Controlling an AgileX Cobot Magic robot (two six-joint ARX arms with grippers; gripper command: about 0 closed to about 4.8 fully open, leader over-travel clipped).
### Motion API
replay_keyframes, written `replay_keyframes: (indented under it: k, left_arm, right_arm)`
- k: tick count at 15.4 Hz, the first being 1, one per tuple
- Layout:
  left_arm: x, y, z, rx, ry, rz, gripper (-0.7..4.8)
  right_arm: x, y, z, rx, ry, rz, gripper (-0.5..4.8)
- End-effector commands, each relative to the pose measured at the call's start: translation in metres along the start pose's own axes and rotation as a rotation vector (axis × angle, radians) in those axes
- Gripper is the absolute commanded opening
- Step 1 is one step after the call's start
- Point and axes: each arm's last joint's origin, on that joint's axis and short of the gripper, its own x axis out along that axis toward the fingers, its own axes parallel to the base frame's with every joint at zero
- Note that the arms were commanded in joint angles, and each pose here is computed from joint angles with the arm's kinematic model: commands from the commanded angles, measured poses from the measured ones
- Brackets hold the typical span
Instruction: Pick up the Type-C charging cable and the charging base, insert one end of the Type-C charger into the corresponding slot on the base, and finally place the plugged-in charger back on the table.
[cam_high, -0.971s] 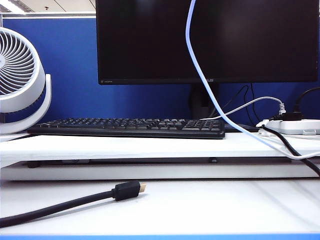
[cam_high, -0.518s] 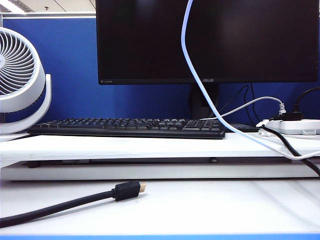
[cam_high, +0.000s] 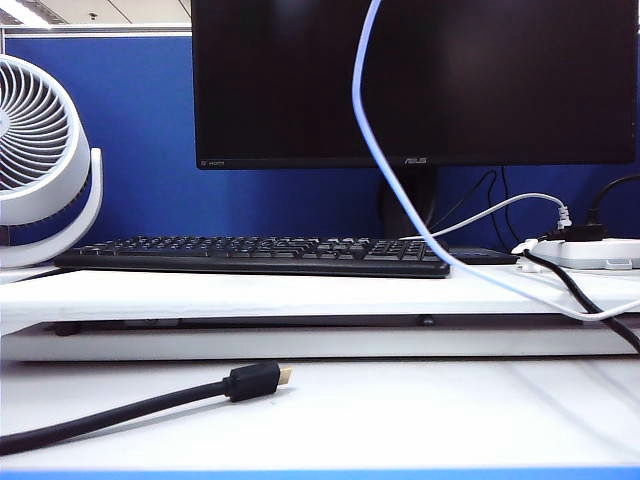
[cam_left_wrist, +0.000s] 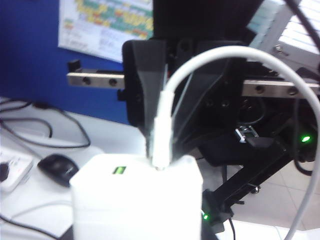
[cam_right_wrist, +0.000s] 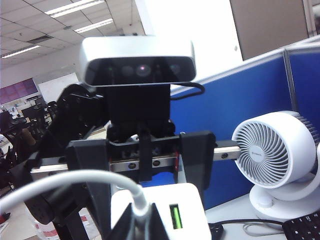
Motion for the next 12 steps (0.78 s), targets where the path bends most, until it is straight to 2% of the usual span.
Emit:
replay_keyframes:
  k: [1,10,12]
  left_arm:
    - [-0.0099,-0.0075,0.0140,0.086,-0.078,0.044,-0.06]
    - [-0.0089,-0.0068,0.0076,0.043,-0.034,0.031,-0.06]
    - [-0.0089,-0.0070,0.0050,0.072,-0.015,0.026,-0.06]
  right_arm:
    - [0.0002,-0.0034,-0.0122,0.053,0.086,0.022,-0.05]
    - [0.0002,-0.0038,-0.0139,0.062,0.098,0.025,-0.05]
    - [0.0006,-0.0035,-0.0141,0.072,0.099,0.028,-0.05]
